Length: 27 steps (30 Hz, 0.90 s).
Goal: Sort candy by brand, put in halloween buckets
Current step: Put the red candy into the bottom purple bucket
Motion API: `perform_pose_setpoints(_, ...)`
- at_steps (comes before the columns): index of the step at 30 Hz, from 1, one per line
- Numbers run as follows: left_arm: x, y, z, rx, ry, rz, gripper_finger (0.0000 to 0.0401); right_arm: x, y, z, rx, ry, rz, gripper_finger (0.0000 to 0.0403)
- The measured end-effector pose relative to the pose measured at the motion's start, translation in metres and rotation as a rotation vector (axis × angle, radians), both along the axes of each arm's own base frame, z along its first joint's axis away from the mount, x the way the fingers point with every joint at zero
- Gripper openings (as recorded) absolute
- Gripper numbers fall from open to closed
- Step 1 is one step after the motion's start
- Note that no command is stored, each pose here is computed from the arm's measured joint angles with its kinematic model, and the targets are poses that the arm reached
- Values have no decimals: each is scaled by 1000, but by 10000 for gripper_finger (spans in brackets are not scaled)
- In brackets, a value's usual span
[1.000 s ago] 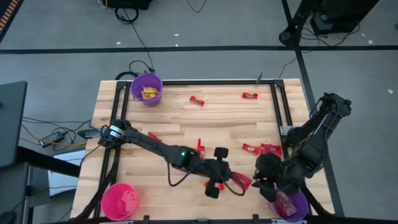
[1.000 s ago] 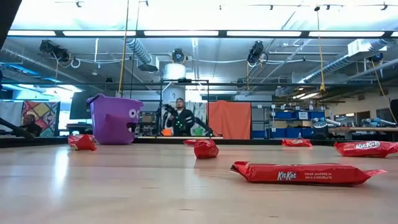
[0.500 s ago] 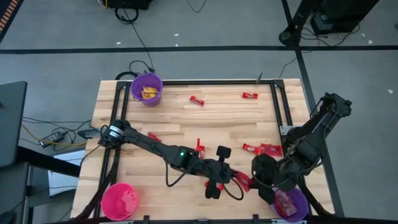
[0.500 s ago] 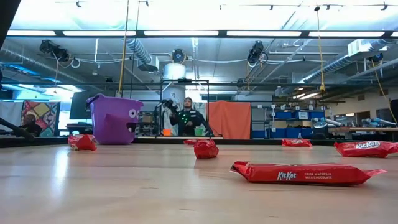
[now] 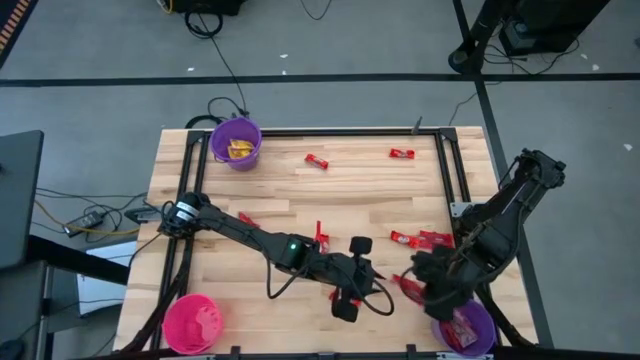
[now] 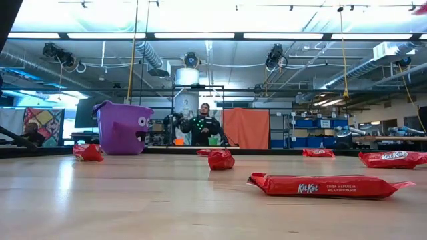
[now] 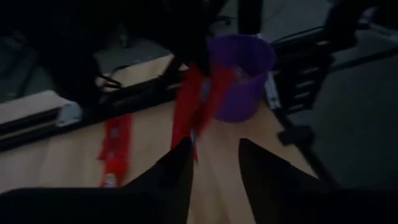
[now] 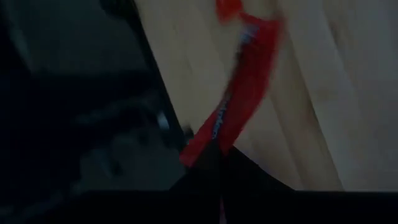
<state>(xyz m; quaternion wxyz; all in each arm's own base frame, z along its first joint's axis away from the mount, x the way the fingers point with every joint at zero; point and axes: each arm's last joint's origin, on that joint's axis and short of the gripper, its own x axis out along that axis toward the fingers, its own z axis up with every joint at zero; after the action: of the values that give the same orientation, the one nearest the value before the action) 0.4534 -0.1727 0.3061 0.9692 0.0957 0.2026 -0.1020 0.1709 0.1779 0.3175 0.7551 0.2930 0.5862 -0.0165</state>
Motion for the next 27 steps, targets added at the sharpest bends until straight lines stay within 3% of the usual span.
perform_pose_setpoints(5, -3, 2, -7, -15, 88, -13, 164, -22, 3, -5, 30, 244, 60, 2)
perform_pose_setpoints(13, -4, 9, -13, 5, 158, 4, 167, -59, 27, -2, 192, 540, 228, 3)
perform_pose_setpoints(22, 0, 21, -13, -15, 160, 39, 168, -69, 49, 4, 291, 479, 220, 3)
perform_pose_setpoints(27, 6, 38, -13, -124, 188, 37, 164, -65, 46, 4, 286, 505, 152, 26)
